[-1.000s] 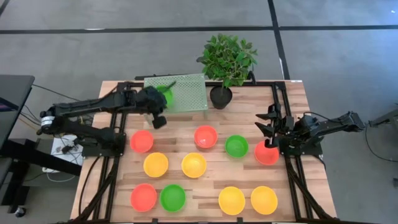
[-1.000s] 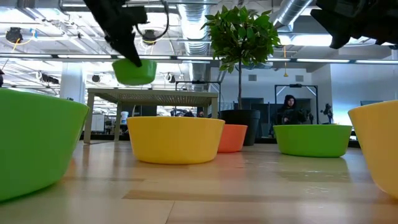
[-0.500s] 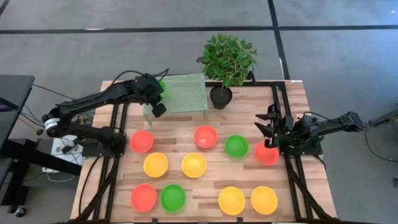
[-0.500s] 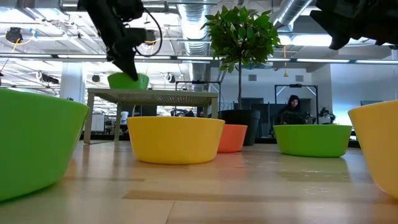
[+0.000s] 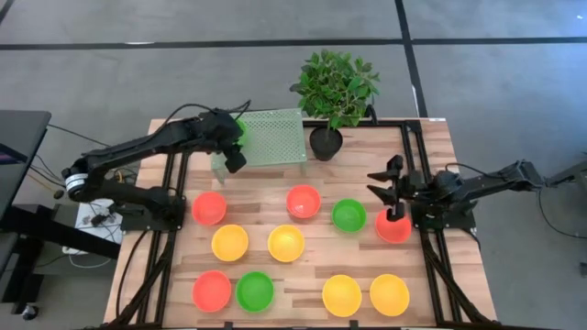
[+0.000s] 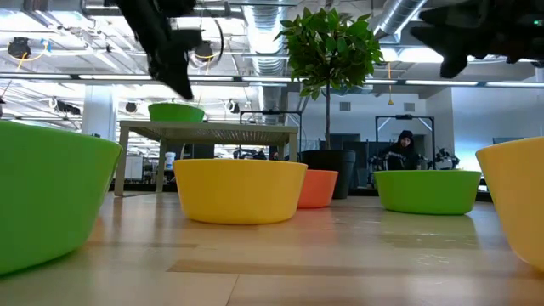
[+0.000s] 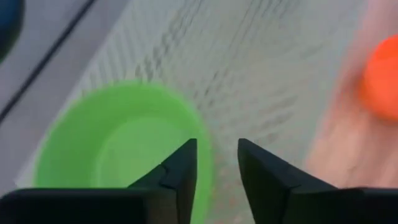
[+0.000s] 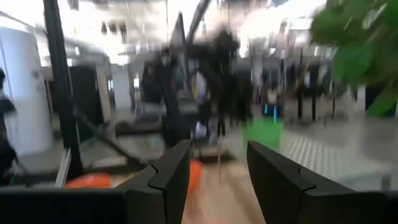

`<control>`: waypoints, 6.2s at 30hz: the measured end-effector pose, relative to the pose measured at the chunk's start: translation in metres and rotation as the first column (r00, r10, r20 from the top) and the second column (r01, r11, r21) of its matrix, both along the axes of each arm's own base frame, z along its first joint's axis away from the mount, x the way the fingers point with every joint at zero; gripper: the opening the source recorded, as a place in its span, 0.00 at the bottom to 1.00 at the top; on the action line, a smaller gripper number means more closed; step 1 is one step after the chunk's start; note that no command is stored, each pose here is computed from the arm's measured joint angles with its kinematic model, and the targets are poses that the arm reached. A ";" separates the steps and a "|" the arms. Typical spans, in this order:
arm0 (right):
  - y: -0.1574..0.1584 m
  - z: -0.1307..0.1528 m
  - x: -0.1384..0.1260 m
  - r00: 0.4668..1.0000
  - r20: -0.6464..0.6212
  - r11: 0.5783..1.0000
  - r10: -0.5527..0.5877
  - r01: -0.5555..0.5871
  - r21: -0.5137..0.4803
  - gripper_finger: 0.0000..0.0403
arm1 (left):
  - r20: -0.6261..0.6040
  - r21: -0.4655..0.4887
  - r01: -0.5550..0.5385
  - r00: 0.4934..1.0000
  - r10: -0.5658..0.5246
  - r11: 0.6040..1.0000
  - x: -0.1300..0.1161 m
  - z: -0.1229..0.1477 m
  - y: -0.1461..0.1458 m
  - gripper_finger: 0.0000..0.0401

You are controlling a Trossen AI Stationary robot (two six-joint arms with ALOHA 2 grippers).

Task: Pick & Place Mini bowls
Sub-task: Put the yellow bowl on the shelf

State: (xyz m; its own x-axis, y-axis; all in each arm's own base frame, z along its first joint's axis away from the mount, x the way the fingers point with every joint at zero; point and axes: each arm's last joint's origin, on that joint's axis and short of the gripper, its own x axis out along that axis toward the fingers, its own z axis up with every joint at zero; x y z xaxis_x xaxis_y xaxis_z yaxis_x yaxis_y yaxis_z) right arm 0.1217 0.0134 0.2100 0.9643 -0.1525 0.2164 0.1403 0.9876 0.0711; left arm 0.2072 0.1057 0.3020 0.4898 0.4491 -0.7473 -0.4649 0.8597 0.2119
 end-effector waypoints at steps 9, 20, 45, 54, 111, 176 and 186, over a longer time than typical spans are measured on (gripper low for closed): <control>0.014 -0.001 0.062 0.921 -0.377 0.994 0.096 -0.106 -0.005 0.38 | 0.334 0.046 0.232 0.913 -0.234 0.972 -0.008 0.049 -0.058 0.34; 0.040 -0.017 0.155 0.731 -0.606 0.923 0.313 -0.385 0.013 0.38 | 0.392 -0.019 0.509 0.795 -0.462 0.860 0.006 -0.018 -0.129 0.29; 0.090 -0.075 0.242 0.450 -0.835 0.802 0.315 -0.597 -0.019 0.36 | 0.374 -0.019 0.532 0.789 -0.487 0.847 0.002 -0.046 -0.136 0.27; 0.081 -0.074 0.243 0.444 -0.845 0.809 0.299 -0.587 -0.021 0.10 | 0.390 -0.012 0.533 0.782 -0.487 0.846 0.003 -0.045 -0.136 0.27; 0.049 0.059 0.271 0.452 -0.841 0.803 0.298 -0.595 -0.035 0.01 | 0.461 0.021 0.533 0.746 -0.481 0.846 0.007 -0.038 -0.137 0.27; -0.115 0.087 0.289 0.731 -0.682 0.933 -0.012 -0.238 -0.271 0.00 | 0.624 0.182 0.301 0.701 -0.346 0.936 -0.035 0.006 -0.119 0.02; -0.129 0.077 0.303 0.663 -0.748 0.929 -0.036 -0.253 -0.269 0.01 | 0.633 0.186 0.288 0.696 -0.339 0.939 -0.033 0.006 -0.118 0.02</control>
